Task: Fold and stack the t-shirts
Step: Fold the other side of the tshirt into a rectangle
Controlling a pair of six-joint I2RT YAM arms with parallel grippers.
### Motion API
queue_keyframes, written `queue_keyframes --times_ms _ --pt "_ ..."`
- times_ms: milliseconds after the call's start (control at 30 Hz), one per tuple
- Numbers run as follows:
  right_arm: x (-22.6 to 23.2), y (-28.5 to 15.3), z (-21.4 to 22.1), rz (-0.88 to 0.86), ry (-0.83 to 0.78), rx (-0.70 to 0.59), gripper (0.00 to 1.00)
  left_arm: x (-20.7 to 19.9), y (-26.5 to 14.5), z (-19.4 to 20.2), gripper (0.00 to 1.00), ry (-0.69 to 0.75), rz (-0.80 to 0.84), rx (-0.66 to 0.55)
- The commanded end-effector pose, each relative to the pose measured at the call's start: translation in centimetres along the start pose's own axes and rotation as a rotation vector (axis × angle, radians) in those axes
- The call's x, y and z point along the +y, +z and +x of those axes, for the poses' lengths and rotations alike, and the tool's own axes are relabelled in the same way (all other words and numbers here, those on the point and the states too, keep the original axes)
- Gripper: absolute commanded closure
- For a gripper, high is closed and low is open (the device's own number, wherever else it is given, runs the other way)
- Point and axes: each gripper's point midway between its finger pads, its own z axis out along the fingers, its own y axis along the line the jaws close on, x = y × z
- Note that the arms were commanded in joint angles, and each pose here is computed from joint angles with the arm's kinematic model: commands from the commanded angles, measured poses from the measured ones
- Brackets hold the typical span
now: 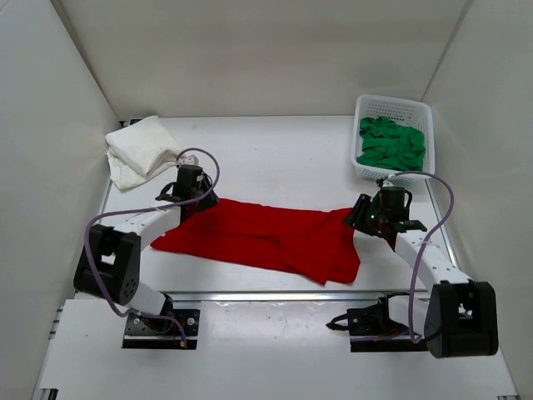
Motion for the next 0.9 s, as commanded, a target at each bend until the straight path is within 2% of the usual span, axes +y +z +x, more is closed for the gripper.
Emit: queue_keyframes --times_ms 0,200,233,267,433,633,700,733,833,867 --pt "-0.4 1.5 -4.6 0.015 0.042 -0.179 0.63 -0.3 0.3 0.4 0.58 -0.061 0.043 0.007" --pt "-1.3 4.0 -3.7 -0.001 0.097 -0.110 0.65 3.2 1.8 0.2 0.60 -0.248 0.038 0.021" --pt "-0.9 4.0 -4.5 -0.018 0.093 -0.132 0.72 3.6 2.1 0.1 0.61 -0.260 0.034 0.020" --pt "-1.4 4.1 -4.9 -0.018 0.114 -0.135 0.85 4.2 2.5 0.3 0.61 -0.272 0.020 0.023" --pt "-1.4 4.4 -6.8 -0.023 0.136 -0.161 1.00 5.4 3.7 0.5 0.60 -0.363 0.018 0.049" --pt "-4.2 4.1 -7.4 0.060 0.197 -0.191 1.00 9.1 4.2 -0.2 0.61 -0.495 -0.023 0.029" --pt "-4.6 4.2 -7.3 0.060 0.232 -0.192 0.98 9.5 4.2 -0.3 0.61 -0.500 -0.029 0.027" --pt "-4.7 4.3 -7.3 0.048 0.252 -0.187 0.96 10.0 4.2 -0.4 0.60 -0.512 -0.040 0.025" --pt "-3.7 4.8 -7.9 -0.006 0.250 -0.167 0.77 9.3 4.0 -0.9 0.61 -0.527 -0.013 0.023" --pt "-3.1 4.7 -8.2 -0.014 0.235 -0.165 0.75 8.4 3.6 -1.8 0.60 -0.524 0.019 0.005"
